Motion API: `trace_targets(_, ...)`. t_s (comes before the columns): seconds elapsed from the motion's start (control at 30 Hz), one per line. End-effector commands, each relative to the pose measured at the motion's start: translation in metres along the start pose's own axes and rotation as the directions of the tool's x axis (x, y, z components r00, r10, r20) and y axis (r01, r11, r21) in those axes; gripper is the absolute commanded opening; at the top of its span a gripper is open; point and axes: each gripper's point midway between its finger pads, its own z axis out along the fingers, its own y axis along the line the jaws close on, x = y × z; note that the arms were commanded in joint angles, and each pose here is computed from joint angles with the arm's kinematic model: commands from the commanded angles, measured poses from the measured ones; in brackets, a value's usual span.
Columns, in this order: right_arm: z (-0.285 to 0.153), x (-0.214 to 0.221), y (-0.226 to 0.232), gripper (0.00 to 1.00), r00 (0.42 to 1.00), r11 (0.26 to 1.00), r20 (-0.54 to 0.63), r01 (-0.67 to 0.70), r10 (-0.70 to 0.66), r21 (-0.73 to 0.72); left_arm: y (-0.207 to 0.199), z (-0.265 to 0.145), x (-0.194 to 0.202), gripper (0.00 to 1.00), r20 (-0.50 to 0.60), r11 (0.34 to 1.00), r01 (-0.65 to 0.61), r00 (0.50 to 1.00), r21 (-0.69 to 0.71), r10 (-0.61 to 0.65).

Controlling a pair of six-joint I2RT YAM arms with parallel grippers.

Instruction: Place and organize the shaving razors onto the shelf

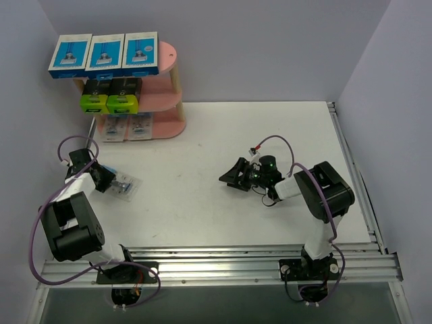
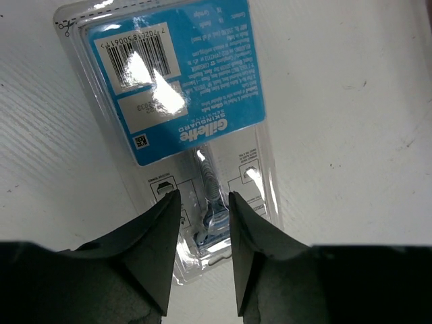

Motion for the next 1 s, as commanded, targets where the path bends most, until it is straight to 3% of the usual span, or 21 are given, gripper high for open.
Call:
trace_targets(0.0, 0.002, 0.012, -0.017, 0.60, 0.999, 0.999, -0.033, -0.020, 0.022, 0.042, 0.000, 0.005, -0.013, 0.45, 0.022, 1.000, -0.007, 1.000, -0.022, 0.007)
trace_targets(0.13, 0.001, 0.011, -0.020, 0.60, 0.999, 0.999, -0.033, -0.025, 0.027, 0.043, 0.001, 0.014, -0.011, 0.53, 0.005, 0.999, -0.006, 1.000, -0.035, 0.006)
trace_targets(0.5, -0.005, 0.010, -0.015, 0.60, 0.999, 0.999, -0.011, -0.053, 0.053, -0.012, 0.008, 0.034, -0.011, 0.58, -0.018, 0.996, -0.031, 0.999, -0.079, 0.029)
trace_targets(0.63, -0.010, 0.012, -0.010, 0.58, 0.998, 0.998, -0.006, -0.061, 0.061, -0.027, 0.001, 0.034, -0.006, 0.48, -0.045, 0.998, -0.058, 0.997, -0.038, 0.056)
trace_targets(0.67, -0.012, 0.012, -0.007, 0.57, 0.998, 0.998, -0.003, -0.057, 0.057, -0.034, -0.001, 0.034, -0.004, 0.40, -0.046, 0.997, -0.072, 0.996, -0.037, 0.070)
trace_targets(0.8, -0.020, 0.009, 0.005, 0.56, 0.999, 0.998, 0.005, -0.043, 0.043, -0.040, -0.010, 0.031, 0.010, 0.23, -0.072, 0.987, -0.156, 0.986, -0.031, 0.153)
trace_targets(0.83, -0.024, 0.007, 0.009, 0.56, 1.000, 0.999, 0.007, -0.026, 0.026, -0.032, -0.015, 0.029, 0.018, 0.14, -0.082, 0.981, -0.189, 0.979, -0.034, 0.185)
trace_targets(0.97, -0.035, -0.001, 0.019, 0.56, 0.999, 1.000, 0.026, 0.025, -0.026, 0.008, -0.036, 0.018, 0.045, 0.12, -0.087, 0.957, -0.288, 0.954, -0.018, 0.286)
